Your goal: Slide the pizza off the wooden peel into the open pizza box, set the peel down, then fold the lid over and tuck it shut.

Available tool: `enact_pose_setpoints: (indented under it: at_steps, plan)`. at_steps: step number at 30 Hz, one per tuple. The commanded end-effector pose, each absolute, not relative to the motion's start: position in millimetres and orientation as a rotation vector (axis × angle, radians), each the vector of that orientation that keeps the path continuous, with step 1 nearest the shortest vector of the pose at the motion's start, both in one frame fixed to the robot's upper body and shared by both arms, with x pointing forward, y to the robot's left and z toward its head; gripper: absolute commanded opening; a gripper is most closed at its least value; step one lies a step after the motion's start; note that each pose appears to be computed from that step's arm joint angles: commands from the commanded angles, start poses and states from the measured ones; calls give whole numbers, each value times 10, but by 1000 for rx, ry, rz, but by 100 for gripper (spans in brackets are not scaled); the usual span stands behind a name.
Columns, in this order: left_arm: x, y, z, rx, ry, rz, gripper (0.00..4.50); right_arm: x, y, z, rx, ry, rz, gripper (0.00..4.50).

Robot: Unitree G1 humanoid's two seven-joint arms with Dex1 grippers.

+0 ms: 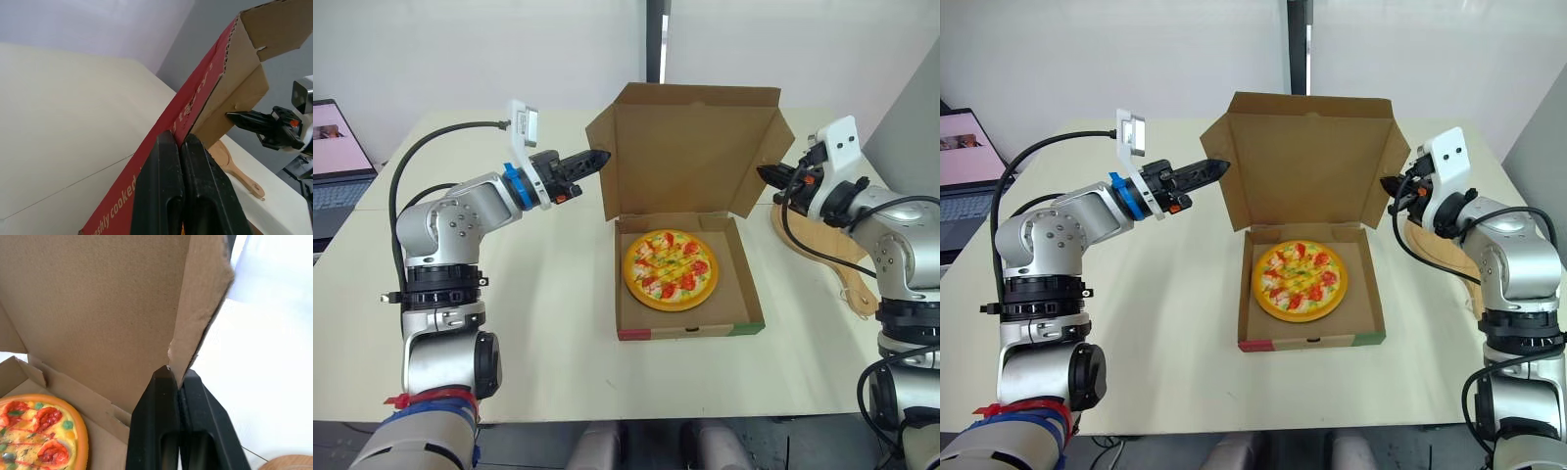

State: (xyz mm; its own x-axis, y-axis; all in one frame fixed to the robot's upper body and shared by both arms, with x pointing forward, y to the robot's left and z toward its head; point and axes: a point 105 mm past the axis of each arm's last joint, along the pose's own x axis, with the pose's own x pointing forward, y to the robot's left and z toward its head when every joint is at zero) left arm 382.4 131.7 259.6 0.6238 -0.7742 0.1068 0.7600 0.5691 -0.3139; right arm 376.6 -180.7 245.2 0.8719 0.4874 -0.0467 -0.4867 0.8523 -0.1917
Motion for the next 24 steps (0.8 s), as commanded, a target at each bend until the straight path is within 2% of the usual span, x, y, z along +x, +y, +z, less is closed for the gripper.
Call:
enact_pose_setpoints:
  at_steps: [1,11,24]
  plan:
    - [3763,1152,2788,-305,-20,-931,0,3696,-1714,2727,-225,-102,492,4]
    - [3947,911,2757,-311,-10,-849,0,3705,-1825,2743,-273,-125,353,4]
    - [3607,702,2671,-348,3,-833,0,3396,-1578,2546,-165,-78,308,4]
